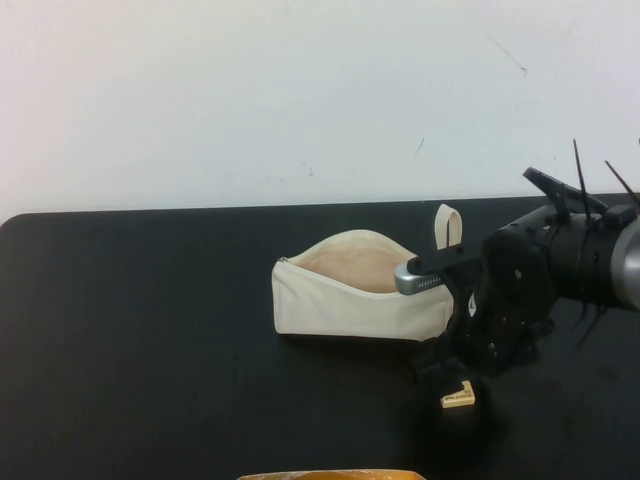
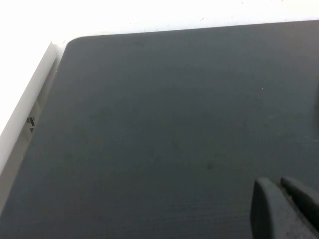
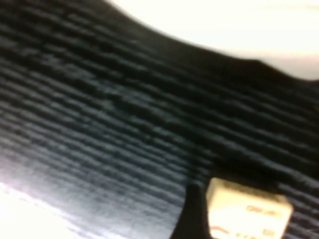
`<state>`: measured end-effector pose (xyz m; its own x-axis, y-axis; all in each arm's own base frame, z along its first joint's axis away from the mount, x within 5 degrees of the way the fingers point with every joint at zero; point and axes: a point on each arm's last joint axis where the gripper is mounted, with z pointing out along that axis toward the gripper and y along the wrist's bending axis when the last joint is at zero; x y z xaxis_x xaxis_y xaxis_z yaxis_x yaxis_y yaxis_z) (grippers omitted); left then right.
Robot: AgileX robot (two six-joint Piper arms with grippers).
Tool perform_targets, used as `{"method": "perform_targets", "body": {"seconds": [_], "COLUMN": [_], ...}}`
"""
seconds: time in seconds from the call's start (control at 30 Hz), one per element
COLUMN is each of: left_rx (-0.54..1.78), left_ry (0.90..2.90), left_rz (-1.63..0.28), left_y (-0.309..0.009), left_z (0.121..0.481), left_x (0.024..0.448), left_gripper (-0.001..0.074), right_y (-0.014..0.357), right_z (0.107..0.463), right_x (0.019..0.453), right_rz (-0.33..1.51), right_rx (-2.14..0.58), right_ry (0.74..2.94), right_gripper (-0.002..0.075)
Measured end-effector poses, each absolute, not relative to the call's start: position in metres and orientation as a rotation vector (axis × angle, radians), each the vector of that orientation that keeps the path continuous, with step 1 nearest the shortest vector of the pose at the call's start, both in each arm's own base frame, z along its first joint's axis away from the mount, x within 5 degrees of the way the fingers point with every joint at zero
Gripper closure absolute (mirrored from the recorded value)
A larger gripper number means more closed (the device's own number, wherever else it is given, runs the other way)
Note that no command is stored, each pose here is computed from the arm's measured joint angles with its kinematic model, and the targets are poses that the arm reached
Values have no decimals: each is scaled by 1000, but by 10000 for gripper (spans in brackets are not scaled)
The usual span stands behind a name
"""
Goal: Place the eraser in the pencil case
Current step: Pick up the eraser from the table
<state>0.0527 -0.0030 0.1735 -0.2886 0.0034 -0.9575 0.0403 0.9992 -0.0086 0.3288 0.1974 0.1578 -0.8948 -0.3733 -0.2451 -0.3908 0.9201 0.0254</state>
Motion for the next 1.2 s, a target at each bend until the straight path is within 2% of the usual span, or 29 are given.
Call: {"method": "perform_targets", "body": {"seconds": [0.43,0.53,0.67,0.83,0.93,1.03,1.2], "left_rx": [20,20,20,20,19,20,20], "left_ry": [1863,1863,1863,1863,1863,1863,1863], "left_rz": [-53,-53,-53,-53,-55,-54,-54], "left_y": [-4,-4,-4,-4,-4,-4,-4], "left_z": [174,174,174,174,174,174,174], "left_x": [53,53,53,53,53,53,53], "left_gripper": [736,736,736,736,736,736,736], "right_y": [198,198,198,194,191,187,183], "right_z": [144,144,144,151,176,218,287], "right_x": [332,332,331,324,318,309,300], "right_rz": [77,82,81,59,75,126,264], "right_rx": [-559,-555,-550,-576,-633,-667,-603], "right_ry": [2872,2872,2889,2939,2897,2782,2470], "right_gripper": [187,238,419,419,419,420,420]}}
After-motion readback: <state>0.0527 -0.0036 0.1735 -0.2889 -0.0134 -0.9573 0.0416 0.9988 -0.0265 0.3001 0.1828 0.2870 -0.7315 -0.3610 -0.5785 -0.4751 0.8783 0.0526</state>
